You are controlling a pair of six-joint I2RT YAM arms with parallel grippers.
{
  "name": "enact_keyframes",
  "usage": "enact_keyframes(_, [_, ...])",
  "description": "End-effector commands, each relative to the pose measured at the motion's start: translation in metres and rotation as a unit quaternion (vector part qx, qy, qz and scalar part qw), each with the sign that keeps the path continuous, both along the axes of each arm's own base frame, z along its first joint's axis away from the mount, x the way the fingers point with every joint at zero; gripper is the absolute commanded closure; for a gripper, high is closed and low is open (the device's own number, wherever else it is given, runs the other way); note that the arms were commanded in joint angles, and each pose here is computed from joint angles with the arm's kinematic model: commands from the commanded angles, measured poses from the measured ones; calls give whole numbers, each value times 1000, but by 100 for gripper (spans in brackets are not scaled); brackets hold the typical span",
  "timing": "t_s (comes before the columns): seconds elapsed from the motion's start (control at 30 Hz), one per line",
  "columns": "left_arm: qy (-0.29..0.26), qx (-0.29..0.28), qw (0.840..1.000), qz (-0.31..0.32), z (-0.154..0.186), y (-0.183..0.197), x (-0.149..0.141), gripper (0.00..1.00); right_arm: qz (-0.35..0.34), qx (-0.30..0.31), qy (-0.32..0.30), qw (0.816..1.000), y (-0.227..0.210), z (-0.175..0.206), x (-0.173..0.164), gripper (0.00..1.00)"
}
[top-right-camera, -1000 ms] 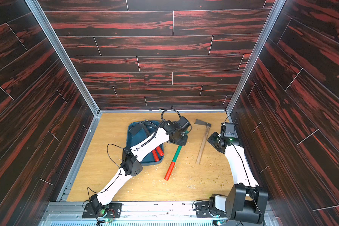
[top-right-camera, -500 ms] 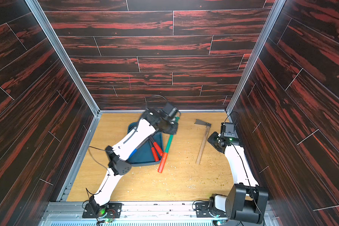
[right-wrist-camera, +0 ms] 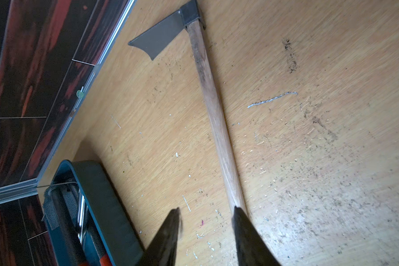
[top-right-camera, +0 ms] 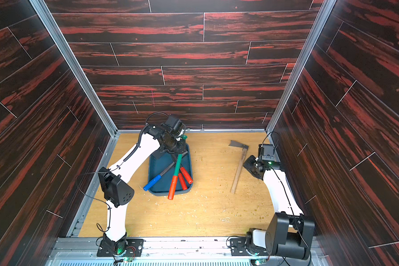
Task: Put the small hoe into the storage box
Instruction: Place the hoe in the storage box.
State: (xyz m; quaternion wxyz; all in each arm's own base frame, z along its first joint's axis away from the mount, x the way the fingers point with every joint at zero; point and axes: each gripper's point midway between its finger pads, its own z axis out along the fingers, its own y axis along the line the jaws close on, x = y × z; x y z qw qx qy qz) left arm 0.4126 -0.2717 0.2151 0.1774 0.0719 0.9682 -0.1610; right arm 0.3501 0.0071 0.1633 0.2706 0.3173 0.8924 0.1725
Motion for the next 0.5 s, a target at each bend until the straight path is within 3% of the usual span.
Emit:
enact_keyframes(0.0, [-16, -40, 999, -16, 27, 6, -2, 100, 2, 4, -1, 1000, 4, 2, 3, 58])
enact_keyframes(0.47, [29, -35, 999, 9, -27, 30, 19, 100, 6, 10, 3, 1000, 9, -2, 5, 58])
